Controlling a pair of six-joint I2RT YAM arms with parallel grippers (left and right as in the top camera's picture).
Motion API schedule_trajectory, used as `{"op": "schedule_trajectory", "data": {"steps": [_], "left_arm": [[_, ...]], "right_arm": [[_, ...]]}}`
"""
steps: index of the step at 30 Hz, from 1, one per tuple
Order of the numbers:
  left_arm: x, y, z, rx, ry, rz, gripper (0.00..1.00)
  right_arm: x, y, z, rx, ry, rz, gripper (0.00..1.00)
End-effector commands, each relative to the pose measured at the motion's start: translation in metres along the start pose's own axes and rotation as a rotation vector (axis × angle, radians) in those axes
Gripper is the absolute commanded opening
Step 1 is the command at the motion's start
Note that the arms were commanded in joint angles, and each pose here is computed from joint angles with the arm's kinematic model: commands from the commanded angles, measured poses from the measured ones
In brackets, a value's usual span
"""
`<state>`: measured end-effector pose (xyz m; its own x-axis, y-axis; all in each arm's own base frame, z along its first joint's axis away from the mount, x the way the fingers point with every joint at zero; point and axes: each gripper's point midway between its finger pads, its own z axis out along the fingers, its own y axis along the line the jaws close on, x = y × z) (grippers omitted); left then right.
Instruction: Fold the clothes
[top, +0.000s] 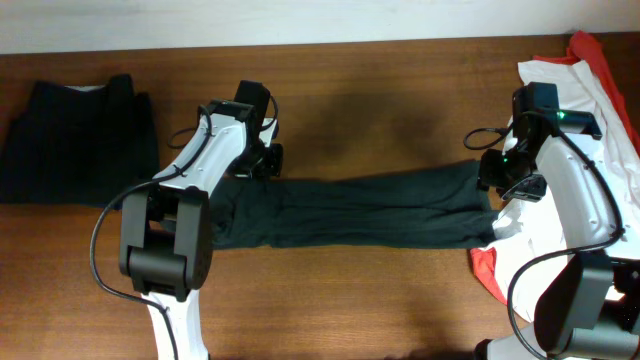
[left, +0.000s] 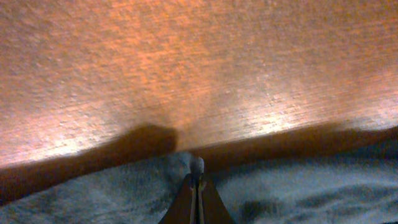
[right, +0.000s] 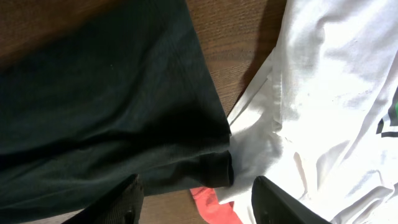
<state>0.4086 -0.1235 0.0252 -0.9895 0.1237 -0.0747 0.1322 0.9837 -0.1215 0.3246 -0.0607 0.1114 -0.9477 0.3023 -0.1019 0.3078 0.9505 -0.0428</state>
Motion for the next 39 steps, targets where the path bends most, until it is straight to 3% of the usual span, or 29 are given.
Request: {"op": "schedule_trajectory", "data": {"steps": [1, 4, 8, 13, 22, 25, 27, 28, 32, 34, 39], "left_arm": [[0.005, -0.038, -0.026, 0.200, 0.036, 0.015, 0.01], [0.027, -0.067, -0.049, 0.337, 0.089, 0.121, 0.01], [0.059, -0.091, -0.069, 0.331, 0.148, 0.239, 0.00], [0.076, -0.101, -0.058, 0.224, 0.190, 0.320, 0.01], [0.084, -0.118, -0.027, 0.238, 0.180, 0.330, 0.01], [0.093, -0.136, -0.029, 0.366, 0.206, 0.317, 0.01], [0.092, -0.143, -0.030, 0.404, 0.200, 0.317, 0.07], [0.085, -0.145, -0.029, 0.407, 0.165, 0.329, 0.18], [0.064, -0.152, -0.028, 0.424, 0.071, 0.358, 0.25], [0.058, -0.155, -0.028, 0.428, 0.043, 0.367, 0.35], [0.051, -0.131, -0.038, 0.350, 0.043, 0.313, 0.35]], "right_arm": [[0.002, -0.002, 0.002, 0.000, 0.011, 0.005, 0.60], [0.002, -0.002, 0.002, 0.001, 0.011, 0.005, 0.60], [0.002, -0.002, 0.002, 0.000, 0.011, 0.005, 0.60], [0.003, -0.002, 0.002, 0.001, 0.015, 0.005, 0.60], [0.004, -0.002, 0.002, 0.002, 0.019, 0.005, 0.60], [0.004, -0.002, 0.002, 0.002, 0.019, 0.005, 0.60], [0.004, -0.002, 0.002, 0.001, 0.019, 0.004, 0.60], [0.004, -0.002, 0.002, 0.001, 0.019, 0.004, 0.60], [0.004, -0.002, 0.002, 0.002, 0.019, 0.004, 0.60], [0.005, -0.002, 0.002, 0.002, 0.022, 0.004, 0.60], [0.005, -0.002, 0.002, 0.002, 0.022, 0.004, 0.60]]}}
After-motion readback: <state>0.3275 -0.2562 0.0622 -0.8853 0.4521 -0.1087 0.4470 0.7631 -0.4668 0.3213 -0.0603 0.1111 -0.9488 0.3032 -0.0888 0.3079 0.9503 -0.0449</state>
